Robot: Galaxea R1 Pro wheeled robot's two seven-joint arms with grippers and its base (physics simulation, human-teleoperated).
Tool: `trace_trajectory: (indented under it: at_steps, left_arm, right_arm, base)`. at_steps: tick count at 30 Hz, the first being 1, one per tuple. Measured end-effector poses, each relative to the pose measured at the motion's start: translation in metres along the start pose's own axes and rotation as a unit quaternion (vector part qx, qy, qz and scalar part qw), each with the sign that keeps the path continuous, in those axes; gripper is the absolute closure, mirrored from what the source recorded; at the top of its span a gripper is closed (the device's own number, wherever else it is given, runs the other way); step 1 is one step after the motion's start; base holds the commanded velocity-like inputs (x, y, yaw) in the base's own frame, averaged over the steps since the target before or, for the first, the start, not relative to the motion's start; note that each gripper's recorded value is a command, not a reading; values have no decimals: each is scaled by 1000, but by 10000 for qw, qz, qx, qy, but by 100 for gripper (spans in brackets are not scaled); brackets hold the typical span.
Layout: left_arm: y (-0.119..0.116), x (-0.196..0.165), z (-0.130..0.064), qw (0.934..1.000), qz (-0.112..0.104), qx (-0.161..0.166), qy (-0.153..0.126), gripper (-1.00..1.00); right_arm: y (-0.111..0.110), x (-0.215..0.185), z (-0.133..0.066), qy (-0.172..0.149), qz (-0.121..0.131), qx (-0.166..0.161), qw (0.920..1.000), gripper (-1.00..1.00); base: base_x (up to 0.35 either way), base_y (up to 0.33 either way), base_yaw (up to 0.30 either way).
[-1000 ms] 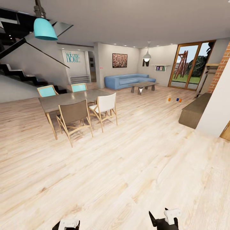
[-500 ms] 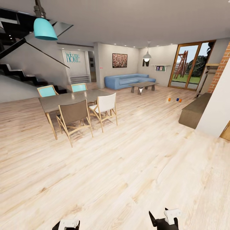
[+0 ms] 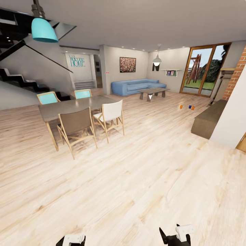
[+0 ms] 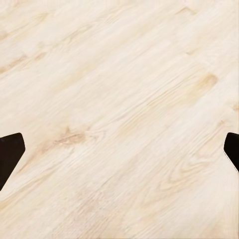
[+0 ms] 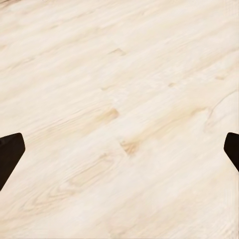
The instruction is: Put the three can of soda from the living room inside the tash can in the kitchen.
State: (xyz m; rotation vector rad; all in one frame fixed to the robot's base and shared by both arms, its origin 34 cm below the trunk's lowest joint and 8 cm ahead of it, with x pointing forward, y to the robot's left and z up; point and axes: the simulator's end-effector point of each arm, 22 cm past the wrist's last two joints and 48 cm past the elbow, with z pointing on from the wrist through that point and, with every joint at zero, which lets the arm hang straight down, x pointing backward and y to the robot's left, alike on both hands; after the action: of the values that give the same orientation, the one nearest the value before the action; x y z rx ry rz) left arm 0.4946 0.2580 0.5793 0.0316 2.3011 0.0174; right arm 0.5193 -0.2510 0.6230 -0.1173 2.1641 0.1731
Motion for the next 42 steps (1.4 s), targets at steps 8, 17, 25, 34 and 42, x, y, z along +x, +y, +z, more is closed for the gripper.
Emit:
trace_trajectory:
  at_steps: [8, 17, 25, 34, 42]
  left_arm:
    - [0, 0, 0, 10000, 1, 2, 0, -100]
    - [0, 0, 0, 10000, 0, 3, -1, -100]
    - [0, 0, 0, 10000, 1, 3, -1, -100]
    - [0, 0, 0, 10000, 4, 1, -1, -100]
    - [1, 0, 0, 10000, 5, -1, -1, -100]
  right_arm:
    - [-1, 2, 0, 23, 1, 4, 10000, -100]
    - [-2, 3, 0, 39, 7, 11, 10000, -100]
    - [-3, 2, 1, 28, 2, 18, 10000, -100]
    - [-2, -3, 1, -84, -19, 14, 10000, -100]
    - [-2, -6, 1, -137, -33, 12, 9999, -100]
  base:
    - [232, -169, 0]
    - [241, -178, 0]
    - [243, -181, 0]
    - [244, -181, 0]
    - [244, -181, 0]
